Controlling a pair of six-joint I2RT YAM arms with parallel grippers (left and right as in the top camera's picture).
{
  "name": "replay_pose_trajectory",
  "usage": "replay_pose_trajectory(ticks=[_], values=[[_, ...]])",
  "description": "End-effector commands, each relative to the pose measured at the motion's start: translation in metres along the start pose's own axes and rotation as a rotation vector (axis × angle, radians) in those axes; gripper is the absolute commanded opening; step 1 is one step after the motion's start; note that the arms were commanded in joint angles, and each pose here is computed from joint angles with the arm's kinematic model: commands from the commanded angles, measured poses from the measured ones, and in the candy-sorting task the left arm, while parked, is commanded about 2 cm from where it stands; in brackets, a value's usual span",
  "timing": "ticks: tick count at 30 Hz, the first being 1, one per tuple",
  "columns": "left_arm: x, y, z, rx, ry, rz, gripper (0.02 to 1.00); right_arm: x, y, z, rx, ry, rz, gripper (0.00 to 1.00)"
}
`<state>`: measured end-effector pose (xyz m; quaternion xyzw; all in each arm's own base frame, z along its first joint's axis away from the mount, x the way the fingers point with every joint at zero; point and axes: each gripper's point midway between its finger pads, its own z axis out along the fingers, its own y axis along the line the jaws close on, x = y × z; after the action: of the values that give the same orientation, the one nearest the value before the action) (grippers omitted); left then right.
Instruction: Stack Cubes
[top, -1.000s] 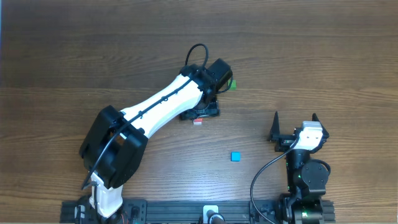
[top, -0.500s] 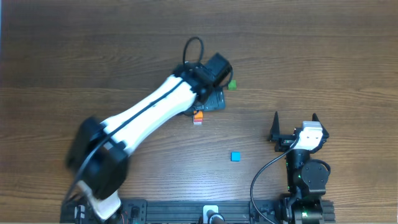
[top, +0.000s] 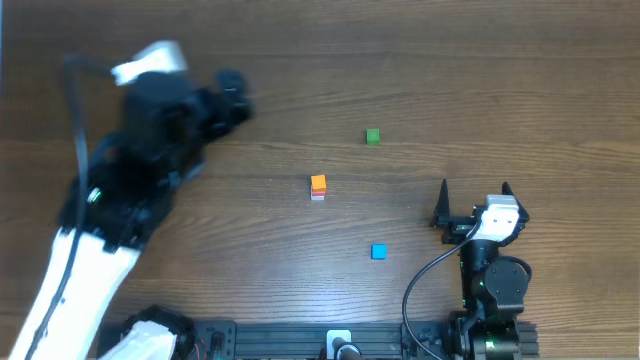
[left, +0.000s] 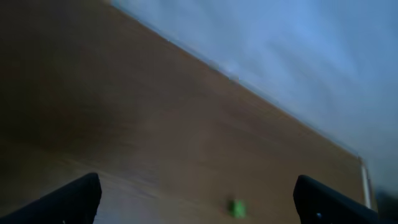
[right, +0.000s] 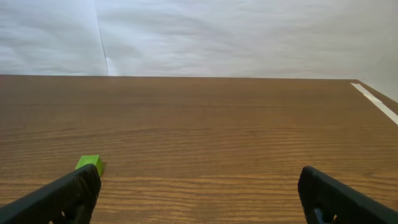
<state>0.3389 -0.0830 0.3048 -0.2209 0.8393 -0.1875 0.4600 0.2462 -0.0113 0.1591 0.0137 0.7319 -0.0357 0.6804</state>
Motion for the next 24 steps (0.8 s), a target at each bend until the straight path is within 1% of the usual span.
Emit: replay_pose_trajectory(ticks=[1, 5, 6, 11, 13, 15, 19, 24], values=[[-0.015, 0.051, -0.032, 0.022, -0.148, 0.133, 0.996, 0.002, 0.0, 0.0, -0.001, 0.003, 0.0, 0.993], [-0.01, 0.069, -0.048, 0.034, -0.24, 0.265, 0.985, 0.002, 0.0, 0.0, -0.002, 0.003, 0.0, 0.993], [-0.005, 0.073, -0.05, 0.048, -0.266, 0.308, 0.989, 0.002, 0.0, 0.0, -0.002, 0.003, 0.0, 0.993], [0.013, 0.074, -0.055, 0.151, -0.373, 0.435, 0.996, 0.002, 0.0, 0.0, -0.002, 0.003, 0.0, 0.991], [0.024, 0.076, -0.054, 0.192, -0.411, 0.471, 0.998, 0.002, 0.0, 0.0, -0.002, 0.003, 0.0, 0.993], [0.033, 0.082, -0.052, 0.211, -0.451, 0.484, 0.998, 0.002, 0.0, 0.0, -0.002, 0.003, 0.0, 0.993], [0.056, 0.09, -0.049, 0.262, -0.551, 0.593, 0.996, 0.002, 0.0, 0.0, -0.002, 0.003, 0.0, 0.993], [0.07, 0.104, -0.045, 0.259, -0.592, 0.596, 0.998, 0.002, 0.0, 0.0, -0.002, 0.003, 0.0, 0.991]])
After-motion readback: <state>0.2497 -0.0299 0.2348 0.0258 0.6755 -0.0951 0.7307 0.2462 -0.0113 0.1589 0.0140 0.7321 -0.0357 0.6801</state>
